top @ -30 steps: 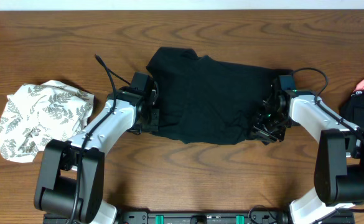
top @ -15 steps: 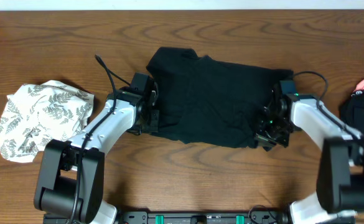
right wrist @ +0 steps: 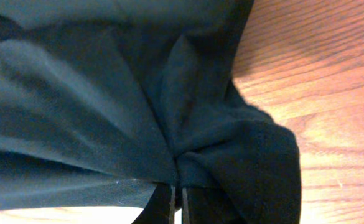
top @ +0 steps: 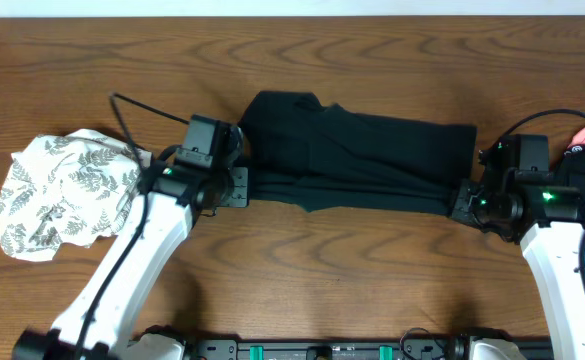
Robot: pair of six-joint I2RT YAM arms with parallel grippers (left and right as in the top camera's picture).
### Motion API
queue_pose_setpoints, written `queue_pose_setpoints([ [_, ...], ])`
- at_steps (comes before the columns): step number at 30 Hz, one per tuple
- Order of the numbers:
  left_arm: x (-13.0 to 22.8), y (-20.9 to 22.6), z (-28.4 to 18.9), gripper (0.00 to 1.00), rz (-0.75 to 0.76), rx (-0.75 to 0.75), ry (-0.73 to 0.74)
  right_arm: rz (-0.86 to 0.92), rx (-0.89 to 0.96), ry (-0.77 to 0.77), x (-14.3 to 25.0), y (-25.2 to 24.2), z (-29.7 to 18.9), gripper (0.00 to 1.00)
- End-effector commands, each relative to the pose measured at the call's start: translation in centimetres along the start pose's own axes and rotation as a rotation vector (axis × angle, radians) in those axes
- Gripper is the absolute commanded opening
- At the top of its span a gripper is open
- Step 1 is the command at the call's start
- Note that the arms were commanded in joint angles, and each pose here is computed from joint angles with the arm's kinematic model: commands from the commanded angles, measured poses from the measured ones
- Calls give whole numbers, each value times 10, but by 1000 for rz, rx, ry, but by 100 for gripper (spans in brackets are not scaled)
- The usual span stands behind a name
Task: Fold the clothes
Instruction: 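Hold the folded strip's ends with both grippers and press it flat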
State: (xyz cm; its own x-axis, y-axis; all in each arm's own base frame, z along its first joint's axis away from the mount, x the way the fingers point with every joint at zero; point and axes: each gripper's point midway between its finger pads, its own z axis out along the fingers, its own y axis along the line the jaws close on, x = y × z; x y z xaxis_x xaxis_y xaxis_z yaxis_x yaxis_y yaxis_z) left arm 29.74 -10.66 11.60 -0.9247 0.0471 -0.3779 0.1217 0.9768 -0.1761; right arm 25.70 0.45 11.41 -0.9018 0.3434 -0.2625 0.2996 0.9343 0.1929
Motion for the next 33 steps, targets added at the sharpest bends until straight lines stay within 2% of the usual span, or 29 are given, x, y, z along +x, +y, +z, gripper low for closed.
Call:
queue_pose_setpoints([
  [1,-12,-1,-15,6,7,-4,-64,-54,43,-17,-10,-9,3,1],
  [6,-15,-2,-15,6,8,0,-75,-76,30,-29,-22,-5,15,1],
  [13,2,4,-33,6,-2,-30,-26,-126,-9,10,-26,2,22,1],
  [17,4,8,-53,6,-22,-54,-71,-182,-12,-15,-38,6,8,1],
  [21,-12,6,-64,6,-17,-48,-163,-189,-26,-77,-60,14,-5,1],
  [26,-43,1,-51,6,-13,-30,-239,-151,-36,-83,-80,20,1,1],
  [33,-62,1,-2,6,-1,-40,-209,-137,-126,3,-92,36,41,1],
])
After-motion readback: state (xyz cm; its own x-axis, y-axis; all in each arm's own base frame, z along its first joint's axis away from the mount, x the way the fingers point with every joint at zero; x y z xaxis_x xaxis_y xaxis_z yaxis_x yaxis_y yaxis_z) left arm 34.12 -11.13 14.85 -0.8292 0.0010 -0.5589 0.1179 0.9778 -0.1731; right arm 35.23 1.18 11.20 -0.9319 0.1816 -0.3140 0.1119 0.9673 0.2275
